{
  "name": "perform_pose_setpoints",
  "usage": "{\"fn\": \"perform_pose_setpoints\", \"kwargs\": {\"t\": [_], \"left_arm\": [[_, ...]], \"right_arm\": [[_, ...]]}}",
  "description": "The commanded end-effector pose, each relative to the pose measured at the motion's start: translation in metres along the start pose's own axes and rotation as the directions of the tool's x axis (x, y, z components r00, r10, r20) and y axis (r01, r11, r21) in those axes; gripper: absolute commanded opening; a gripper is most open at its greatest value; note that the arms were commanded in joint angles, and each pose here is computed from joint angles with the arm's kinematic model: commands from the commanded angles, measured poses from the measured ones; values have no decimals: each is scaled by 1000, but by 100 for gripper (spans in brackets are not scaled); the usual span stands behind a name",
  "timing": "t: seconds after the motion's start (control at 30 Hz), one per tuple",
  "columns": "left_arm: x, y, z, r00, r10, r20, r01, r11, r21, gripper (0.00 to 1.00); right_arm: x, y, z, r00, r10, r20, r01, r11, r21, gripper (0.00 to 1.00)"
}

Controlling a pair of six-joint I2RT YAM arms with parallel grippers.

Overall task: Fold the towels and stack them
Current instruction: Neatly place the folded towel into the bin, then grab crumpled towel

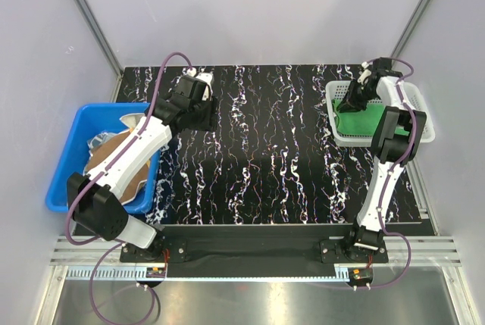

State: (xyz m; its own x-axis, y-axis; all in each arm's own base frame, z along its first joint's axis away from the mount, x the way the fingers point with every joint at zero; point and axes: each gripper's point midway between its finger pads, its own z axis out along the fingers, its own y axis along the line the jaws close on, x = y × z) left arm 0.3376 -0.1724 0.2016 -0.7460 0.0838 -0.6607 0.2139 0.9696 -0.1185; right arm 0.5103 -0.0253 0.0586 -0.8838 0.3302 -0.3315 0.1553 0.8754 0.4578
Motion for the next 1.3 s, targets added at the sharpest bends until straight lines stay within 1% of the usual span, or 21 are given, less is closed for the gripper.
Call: {"fn": "perform_pose_setpoints", "kwargs": {"t": [0.0, 0.1, 0.17, 0.2, 0.3, 0.33, 0.4, 0.43, 0.47, 0.53, 0.57, 0.6, 0.63, 0.7, 0.83, 0.97, 1.07, 1.1, 1.13, 1.2, 1.27], "left_arm": [[-28, -1, -24, 995, -12, 98, 12, 1000, -7, 57], [-47, 15, -43, 987, -22, 157, 36, 996, -87, 58], [-59, 32, -52, 980, -46, 192, 75, 987, -145, 58], [-63, 37, -59, 977, -63, 202, 96, 983, -156, 58], [-60, 72, -63, 971, -115, 209, 168, 952, -255, 59], [-57, 88, -65, 968, -129, 215, 193, 931, -310, 59], [-38, 126, -66, 965, -178, 192, 245, 875, -418, 59], [-32, 144, -69, 961, -193, 198, 266, 841, -472, 59], [-23, 170, -75, 949, -238, 208, 313, 796, -518, 60], [-3, 191, -70, 934, -303, 189, 356, 767, -533, 60], [1, 213, -72, 912, -349, 215, 409, 734, -542, 60], [5, 216, -66, 902, -378, 206, 429, 741, -517, 60], [16, 231, -61, 888, -411, 204, 453, 715, -532, 61], [29, 244, -48, 880, -444, 169, 457, 696, -554, 61], [68, 287, -29, 790, -595, 147, 540, 563, -625, 59], [88, 304, -2, 759, -642, 105, 544, 538, -644, 57], [101, 309, 18, 742, -670, 26, 507, 535, -676, 35], [102, 312, 19, 744, -668, 19, 497, 534, -684, 20], [104, 312, 19, 743, -669, 4, 486, 535, -691, 10], [89, 315, 13, 764, -645, 20, 484, 552, -679, 0], [72, 314, 0, 783, -621, 49, 489, 564, -665, 0]], "right_arm": [[-26, 28, -48, 993, -11, 114, 11, 1000, 1, 34], [-33, 43, -71, 988, 7, 156, -4, 1000, -17, 44], [-35, 56, -85, 984, 12, 180, -9, 1000, -18, 48], [-33, 60, -88, 983, 12, 182, -8, 1000, -20, 53], [-24, 83, -96, 982, -27, 189, 33, 999, -26, 58], [-21, 89, -98, 981, -39, 190, 44, 999, -26, 62], [-11, 105, -103, 978, -73, 197, 82, 996, -36, 64], [-6, 111, -105, 977, -82, 199, 91, 995, -38, 69], [-5, 133, -116, 964, -114, 240, 134, 988, -70, 74], [13, 146, -114, 962, -141, 232, 170, 979, -109, 82], [13, 163, -126, 946, -164, 279, 209, 968, -139, 87], [23, 166, -122, 949, -165, 267, 210, 966, -149, 88], [28, 185, -128, 940, -186, 286, 244, 952, -186, 90], [40, 200, -126, 938, -205, 279, 271, 935, -226, 92], [46, 219, -130, 927, -230, 295, 311, 912, -266, 93], [52, 228, -131, 925, -237, 295, 325, 898, -296, 93], [54, 230, -129, 924, -246, 293, 333, 895, -298, 93], [55, 229, -128, 925, -248, 289, 332, 896, -295, 93], [56, 230, -128, 924, -251, 287, 334, 896, -294, 93], [56, 229, -128, 924, -253, 288, 335, 897, -289, 93], [56, 229, -132, 921, -253, 295, 337, 898, -284, 93]]}}
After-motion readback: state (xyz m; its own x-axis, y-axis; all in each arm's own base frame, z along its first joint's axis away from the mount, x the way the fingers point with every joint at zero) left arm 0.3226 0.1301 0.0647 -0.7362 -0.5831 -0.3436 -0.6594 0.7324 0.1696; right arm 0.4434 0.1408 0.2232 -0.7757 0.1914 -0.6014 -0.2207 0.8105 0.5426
